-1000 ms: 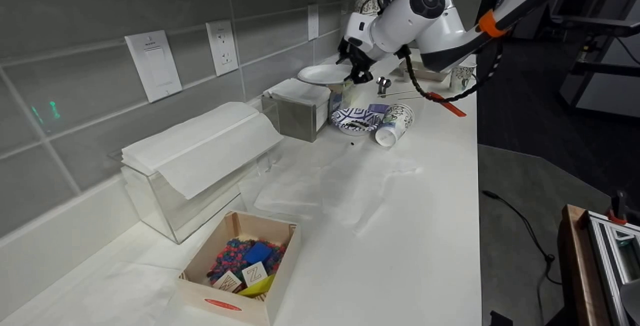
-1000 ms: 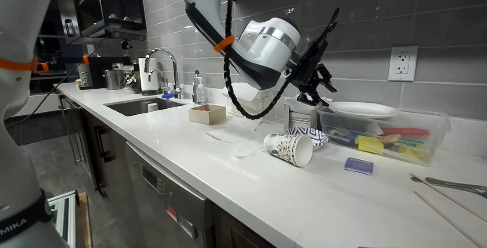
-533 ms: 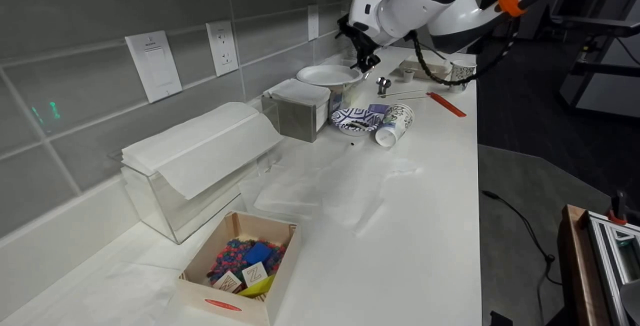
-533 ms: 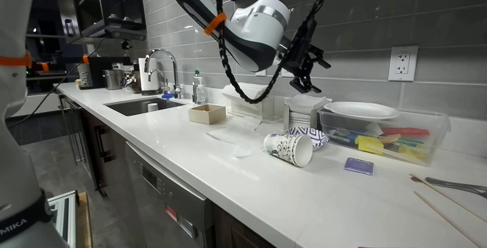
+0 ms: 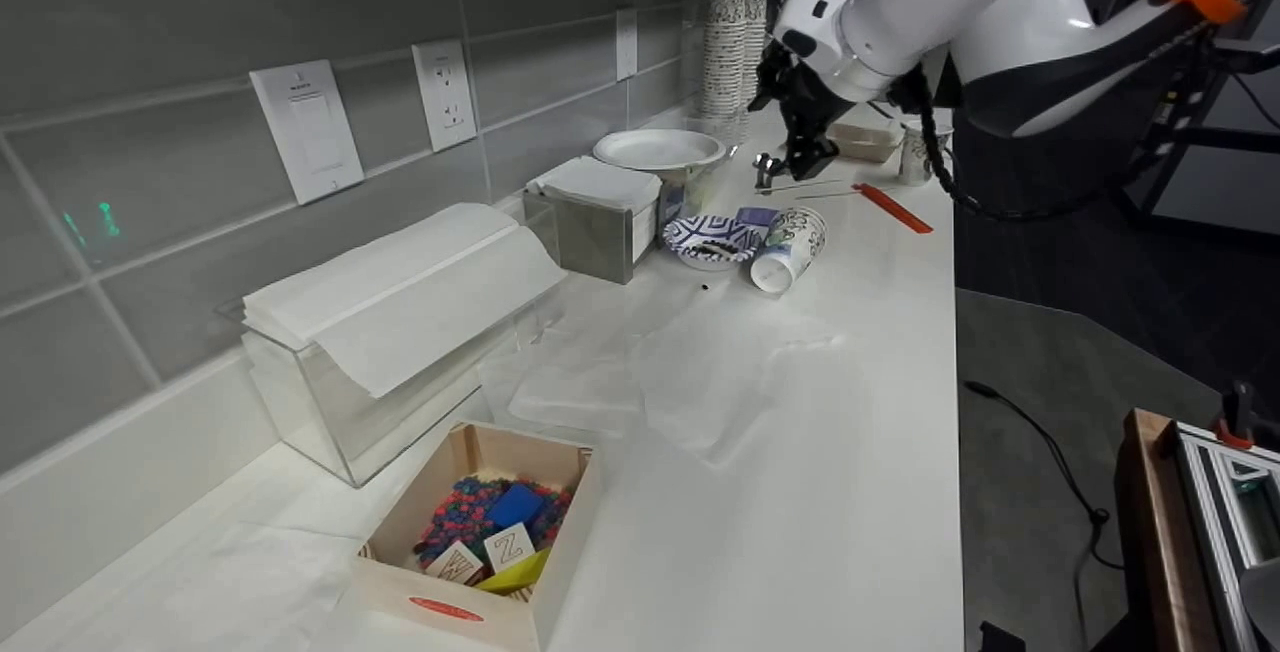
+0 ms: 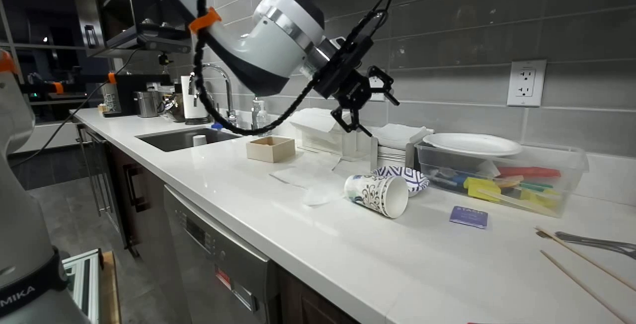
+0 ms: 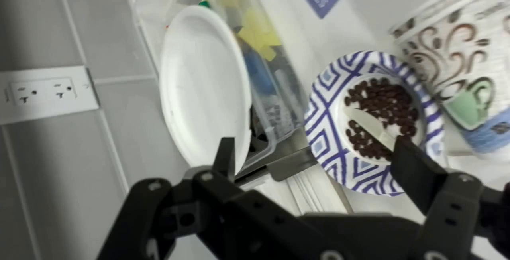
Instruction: Pick up the plate and place it on the tote
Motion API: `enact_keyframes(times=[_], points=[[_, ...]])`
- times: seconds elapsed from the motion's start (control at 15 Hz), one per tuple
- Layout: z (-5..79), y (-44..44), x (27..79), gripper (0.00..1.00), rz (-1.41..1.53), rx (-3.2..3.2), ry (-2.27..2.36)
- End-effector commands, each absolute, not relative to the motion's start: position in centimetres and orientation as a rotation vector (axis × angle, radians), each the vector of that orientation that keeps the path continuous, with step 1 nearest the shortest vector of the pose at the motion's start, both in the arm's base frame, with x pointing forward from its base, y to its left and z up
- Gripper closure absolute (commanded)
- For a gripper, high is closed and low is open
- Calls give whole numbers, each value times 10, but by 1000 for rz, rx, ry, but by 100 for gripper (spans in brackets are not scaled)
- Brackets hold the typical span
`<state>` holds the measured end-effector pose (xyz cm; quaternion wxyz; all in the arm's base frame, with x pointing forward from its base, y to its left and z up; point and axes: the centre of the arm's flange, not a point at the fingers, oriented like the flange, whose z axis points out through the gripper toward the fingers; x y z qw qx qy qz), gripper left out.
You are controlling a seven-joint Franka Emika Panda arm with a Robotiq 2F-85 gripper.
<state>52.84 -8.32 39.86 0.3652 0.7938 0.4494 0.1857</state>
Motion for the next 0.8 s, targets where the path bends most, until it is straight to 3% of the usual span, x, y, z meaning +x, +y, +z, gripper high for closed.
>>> enact_keyframes(times=[0.0,0.27,0.33,0.73], points=[[447,-92,456,0,492,2259,1052],[460,-106,402,0,629,2461,956],[406,-101,439,0,576,2376,969],[412,-95,410,0,659,2443,954]])
